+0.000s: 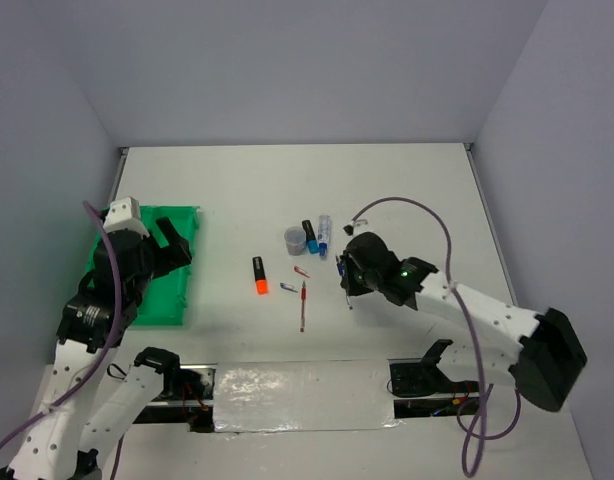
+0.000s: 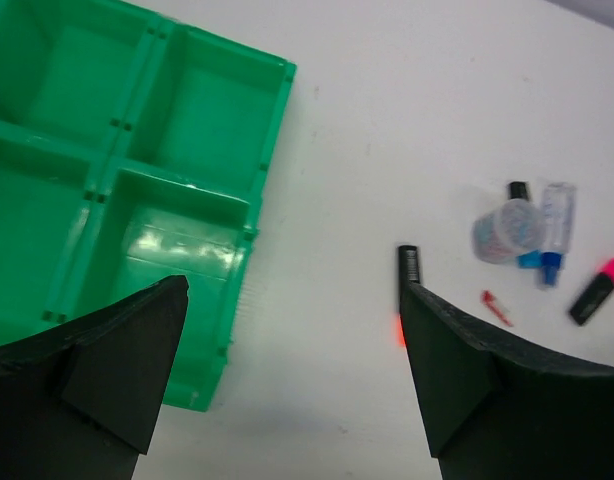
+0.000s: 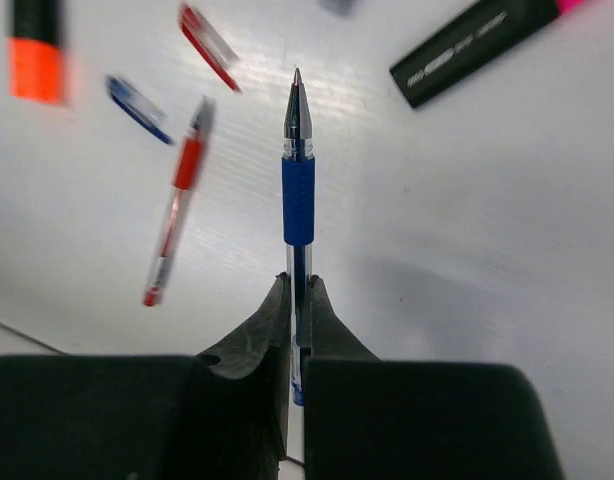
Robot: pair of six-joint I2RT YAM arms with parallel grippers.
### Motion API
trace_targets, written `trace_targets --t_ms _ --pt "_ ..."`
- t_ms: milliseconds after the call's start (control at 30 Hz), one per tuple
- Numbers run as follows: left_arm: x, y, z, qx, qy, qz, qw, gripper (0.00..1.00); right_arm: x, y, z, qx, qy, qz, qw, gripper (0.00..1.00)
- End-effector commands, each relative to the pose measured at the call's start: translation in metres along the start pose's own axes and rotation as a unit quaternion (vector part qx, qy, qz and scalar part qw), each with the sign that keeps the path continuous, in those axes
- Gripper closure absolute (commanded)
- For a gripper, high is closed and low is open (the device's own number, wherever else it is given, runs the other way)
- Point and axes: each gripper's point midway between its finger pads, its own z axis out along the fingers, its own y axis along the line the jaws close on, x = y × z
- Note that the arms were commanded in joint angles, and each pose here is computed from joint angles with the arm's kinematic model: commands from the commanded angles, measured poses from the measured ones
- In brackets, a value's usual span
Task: Sort the stationery into containers
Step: Pick up the pen from the center of the board, then close the pen cap on the pen.
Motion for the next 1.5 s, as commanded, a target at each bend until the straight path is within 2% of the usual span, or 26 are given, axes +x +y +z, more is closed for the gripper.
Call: trace_targets --t_ms 0,67,100,133,233,333,367,500,667,767,933,1133,1467 --pt "-0.007 -0.039 0.006 0.059 0.039 -0.057 0.996 0.01 -0.024 -0.007 -0.038 0.010 -0.065 0.017 0.998 1.00" --pt "0.006 -0.064 0.016 0.081 0.065 -0.105 0.989 0.01 -0.034 -0.016 -0.054 0.031 -0.090 0.024 0.995 1.00" --pt "0.023 -0.080 0.021 0.074 0.081 -0.092 0.990 0.01 -0.035 -0.021 -0.067 0.034 -0.100 0.028 0.994 1.00" --pt "0.031 -0.094 0.022 0.067 0.087 -0.124 0.986 0.01 -0.042 -0.024 -0.077 0.042 -0.116 0.033 0.992 1.00" --pt "0.059 -0.137 0.021 0.037 0.092 -0.139 0.985 0.01 -0.047 -0.034 -0.105 0.053 -0.142 0.042 0.988 1.00" --pt "0.088 -0.151 0.029 -0.044 0.117 -0.170 0.977 0.01 -0.043 -0.042 -0.127 0.055 -0.151 0.049 0.986 1.00" --pt "0.104 -0.155 0.035 -0.082 0.136 -0.191 0.969 0.01 -0.040 -0.044 -0.131 0.053 -0.152 0.047 0.986 1.00" --pt "0.141 -0.176 0.055 -0.117 0.171 -0.234 0.950 0.01 -0.031 -0.050 -0.140 0.050 -0.157 0.045 0.985 1.00" --pt "0.187 -0.200 0.071 -0.160 0.234 -0.227 0.932 0.01 -0.033 -0.039 -0.149 0.013 -0.167 0.040 0.985 1.00" --pt "0.213 -0.205 0.077 -0.177 0.266 -0.221 0.921 0.01 -0.034 -0.039 -0.151 0.012 -0.169 0.035 0.985 1.00" --pt "0.240 -0.191 0.084 -0.217 0.281 -0.223 0.908 0.06 -0.033 -0.034 -0.152 -0.008 -0.173 0.027 0.984 1.00" --pt "0.252 -0.185 0.088 -0.227 0.282 -0.223 0.905 0.08 -0.032 -0.030 -0.149 -0.018 -0.169 0.018 0.985 1.00" --pt "0.261 -0.173 0.093 -0.265 0.277 -0.229 0.895 0.17 -0.031 -0.029 -0.150 -0.024 -0.172 0.015 0.985 1.00"
